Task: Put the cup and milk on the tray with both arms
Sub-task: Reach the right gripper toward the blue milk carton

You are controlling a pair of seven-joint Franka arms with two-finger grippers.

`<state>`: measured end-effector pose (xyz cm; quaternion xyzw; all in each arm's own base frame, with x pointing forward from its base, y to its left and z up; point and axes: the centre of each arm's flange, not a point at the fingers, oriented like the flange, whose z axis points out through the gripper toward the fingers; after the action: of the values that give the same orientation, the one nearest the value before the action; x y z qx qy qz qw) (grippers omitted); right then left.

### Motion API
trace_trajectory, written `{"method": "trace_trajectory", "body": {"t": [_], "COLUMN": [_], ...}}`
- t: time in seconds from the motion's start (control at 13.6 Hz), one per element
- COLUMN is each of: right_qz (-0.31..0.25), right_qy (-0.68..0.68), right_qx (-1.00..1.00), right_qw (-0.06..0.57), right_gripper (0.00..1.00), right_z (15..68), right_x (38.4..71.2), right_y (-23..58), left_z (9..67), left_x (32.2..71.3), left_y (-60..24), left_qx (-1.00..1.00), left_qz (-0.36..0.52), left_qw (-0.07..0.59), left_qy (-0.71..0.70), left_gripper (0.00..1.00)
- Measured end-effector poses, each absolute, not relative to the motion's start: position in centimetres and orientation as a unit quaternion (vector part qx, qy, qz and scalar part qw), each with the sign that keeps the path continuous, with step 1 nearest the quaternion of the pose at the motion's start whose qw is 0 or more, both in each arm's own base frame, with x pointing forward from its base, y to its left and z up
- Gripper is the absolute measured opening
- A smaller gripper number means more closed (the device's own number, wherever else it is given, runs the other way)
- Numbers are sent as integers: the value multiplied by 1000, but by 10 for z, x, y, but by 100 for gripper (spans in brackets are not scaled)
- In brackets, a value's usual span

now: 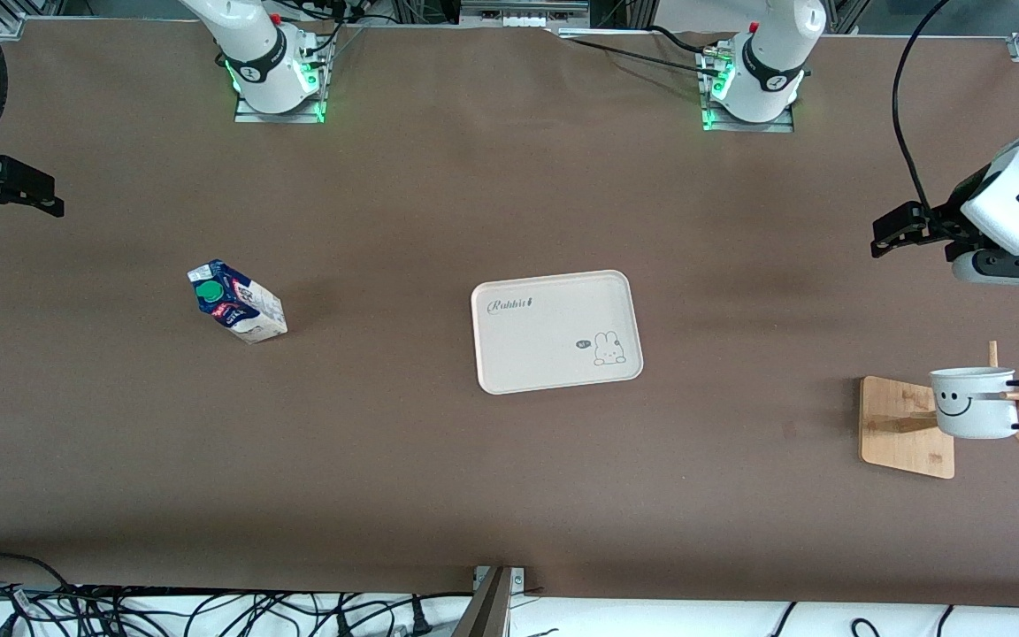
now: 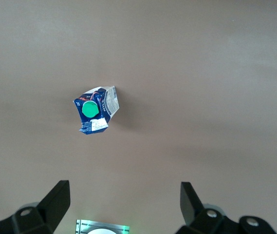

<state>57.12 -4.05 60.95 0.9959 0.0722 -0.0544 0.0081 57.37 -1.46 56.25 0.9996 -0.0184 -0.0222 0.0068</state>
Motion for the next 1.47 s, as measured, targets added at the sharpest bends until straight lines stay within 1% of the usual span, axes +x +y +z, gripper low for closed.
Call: {"method": "trace_trajectory", "body": {"t": [0.74, 1.47], "right_qz": [-59, -136], "right_qy": [72, 77], "right_qx": [996, 988], "right_qw": [5, -3], "right_gripper": [100, 100], "right_z": [604, 511], "right_x": [574, 609], "right_y": [-41, -35], "left_z": [562, 562], "left_x": [574, 574], "left_y": [-15, -15], "left_qx": [1000, 1000], "left_qz": [-22, -22], "left_qw": [7, 7], "left_qy": [-18, -18], "left_gripper": [100, 100]}}
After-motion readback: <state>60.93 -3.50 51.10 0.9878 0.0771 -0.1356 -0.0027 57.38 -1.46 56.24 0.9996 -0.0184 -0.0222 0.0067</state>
